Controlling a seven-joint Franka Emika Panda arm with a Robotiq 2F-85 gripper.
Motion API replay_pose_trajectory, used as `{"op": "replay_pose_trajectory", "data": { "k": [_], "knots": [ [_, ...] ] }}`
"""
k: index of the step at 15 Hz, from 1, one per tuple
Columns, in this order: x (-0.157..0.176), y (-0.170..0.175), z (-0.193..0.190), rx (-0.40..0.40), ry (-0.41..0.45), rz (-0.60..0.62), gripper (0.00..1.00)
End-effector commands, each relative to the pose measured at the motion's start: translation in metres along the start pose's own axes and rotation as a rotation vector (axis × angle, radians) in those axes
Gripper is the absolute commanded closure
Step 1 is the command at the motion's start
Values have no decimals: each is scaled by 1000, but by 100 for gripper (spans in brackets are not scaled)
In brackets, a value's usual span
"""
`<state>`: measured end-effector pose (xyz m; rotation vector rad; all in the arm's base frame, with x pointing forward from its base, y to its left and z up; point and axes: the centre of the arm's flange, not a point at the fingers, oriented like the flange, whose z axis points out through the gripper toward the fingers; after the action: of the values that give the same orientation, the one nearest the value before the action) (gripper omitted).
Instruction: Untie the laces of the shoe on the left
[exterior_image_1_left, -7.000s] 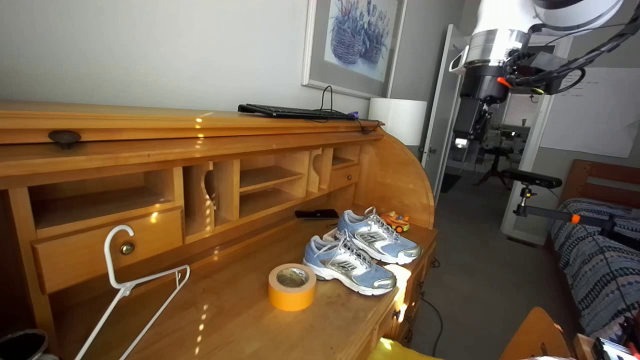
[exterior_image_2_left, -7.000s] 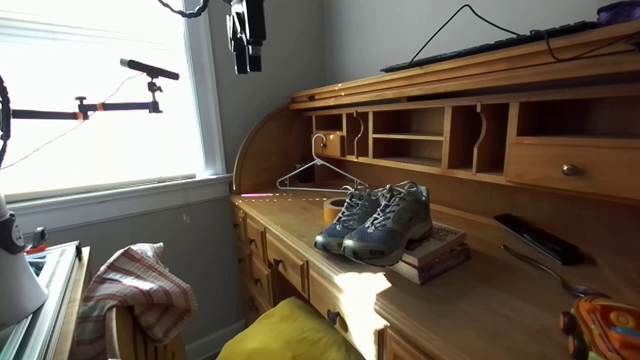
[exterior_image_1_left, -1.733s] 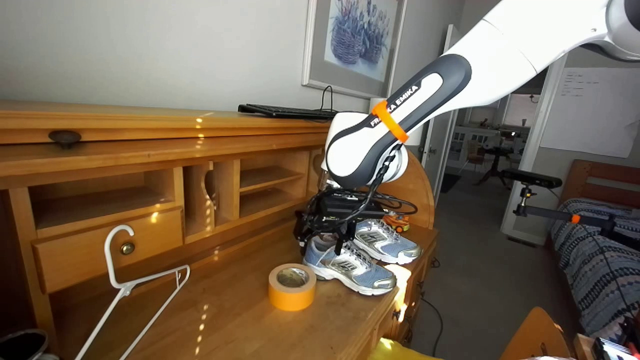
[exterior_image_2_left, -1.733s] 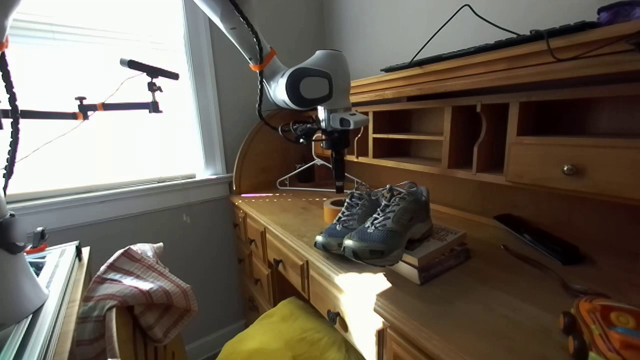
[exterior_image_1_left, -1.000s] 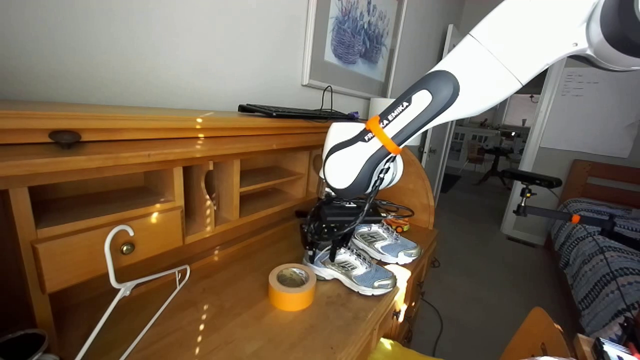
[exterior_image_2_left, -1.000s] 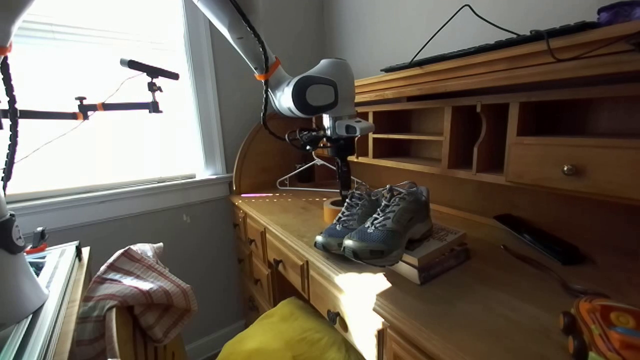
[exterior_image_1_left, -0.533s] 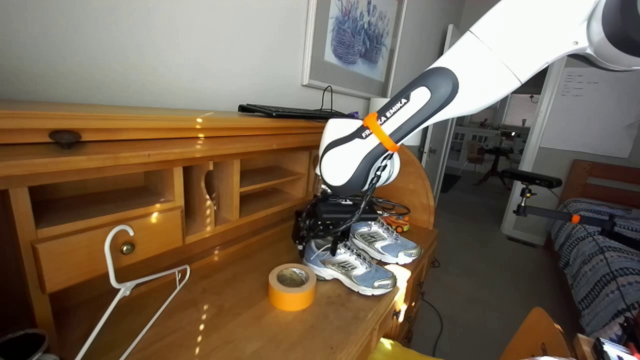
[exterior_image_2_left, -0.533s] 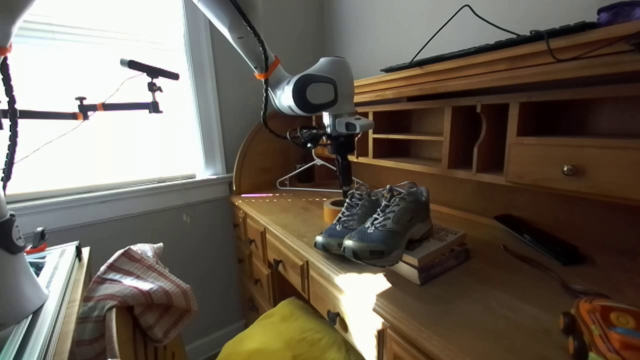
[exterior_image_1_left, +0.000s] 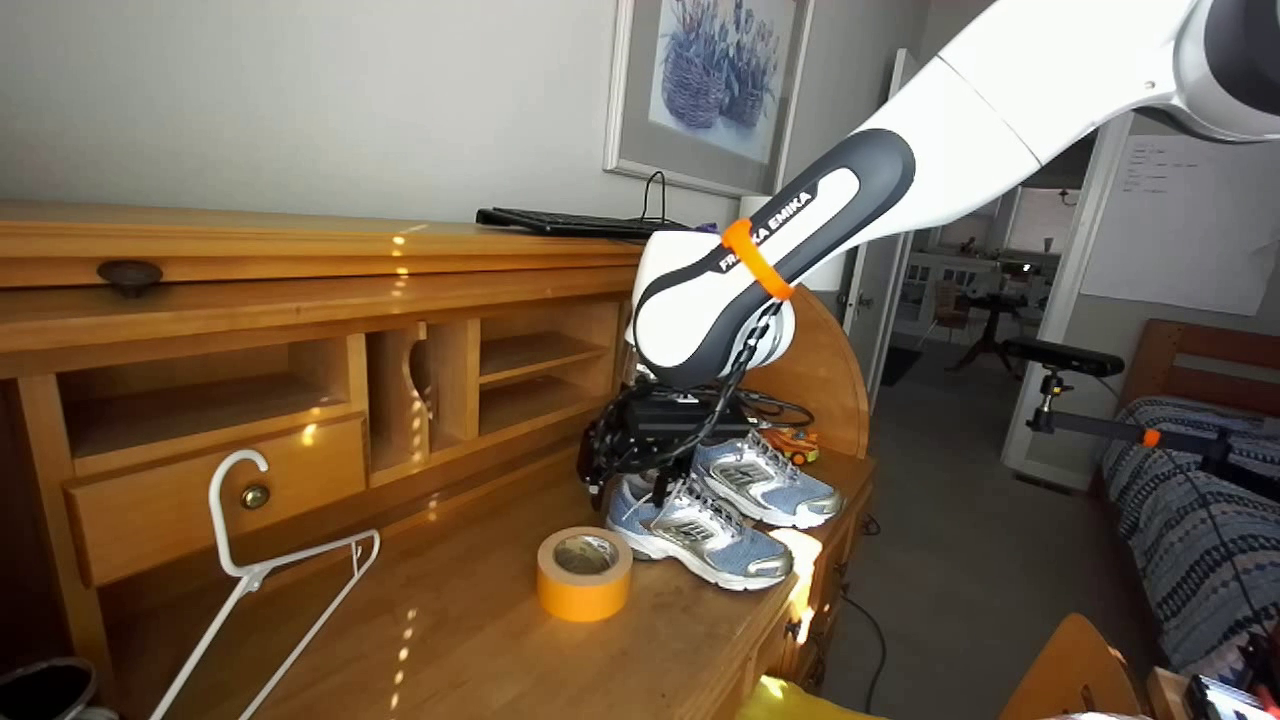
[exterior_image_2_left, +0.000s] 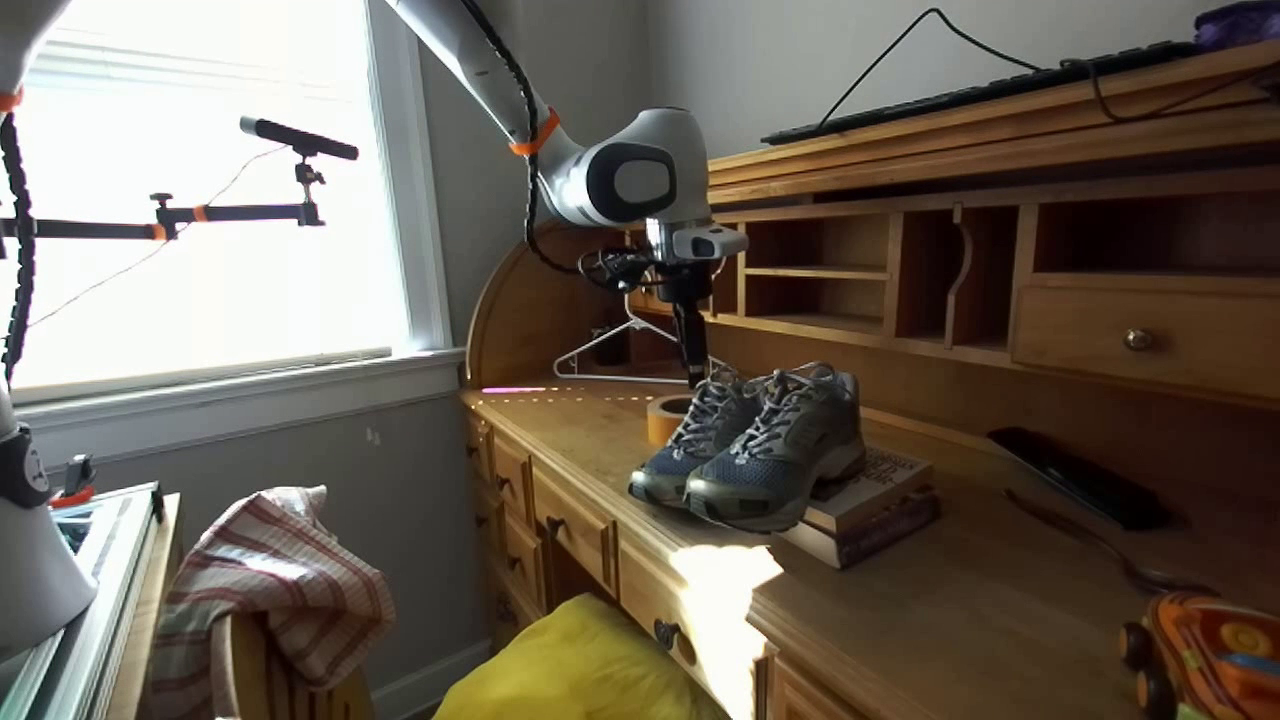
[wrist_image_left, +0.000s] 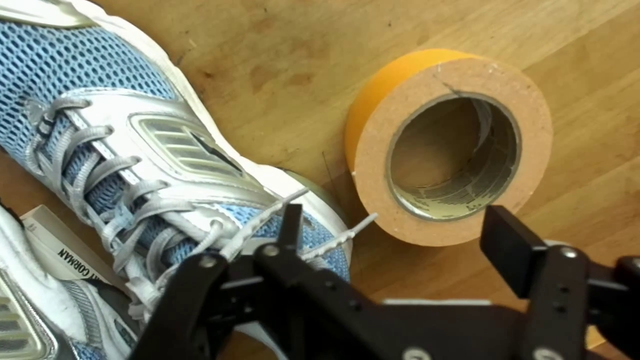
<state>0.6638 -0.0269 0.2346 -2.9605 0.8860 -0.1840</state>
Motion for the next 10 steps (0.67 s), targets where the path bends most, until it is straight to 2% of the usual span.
{"op": "replay_pose_trajectory", "data": {
  "k": [1, 2, 3, 5, 6, 7, 10],
  "knots": [
    [3, 0, 13, -35, 3, -1, 40],
    [3, 0, 15, -39, 1, -1, 50],
    [3, 2, 17, -50, 4, 9, 13],
    [4, 5, 19, -80, 22, 51, 10],
    [4, 6, 19, -90, 26, 65, 3],
    [5, 6, 20, -96, 31, 77, 1],
    [5, 3, 22, -108, 49, 96, 0]
  ]
}}
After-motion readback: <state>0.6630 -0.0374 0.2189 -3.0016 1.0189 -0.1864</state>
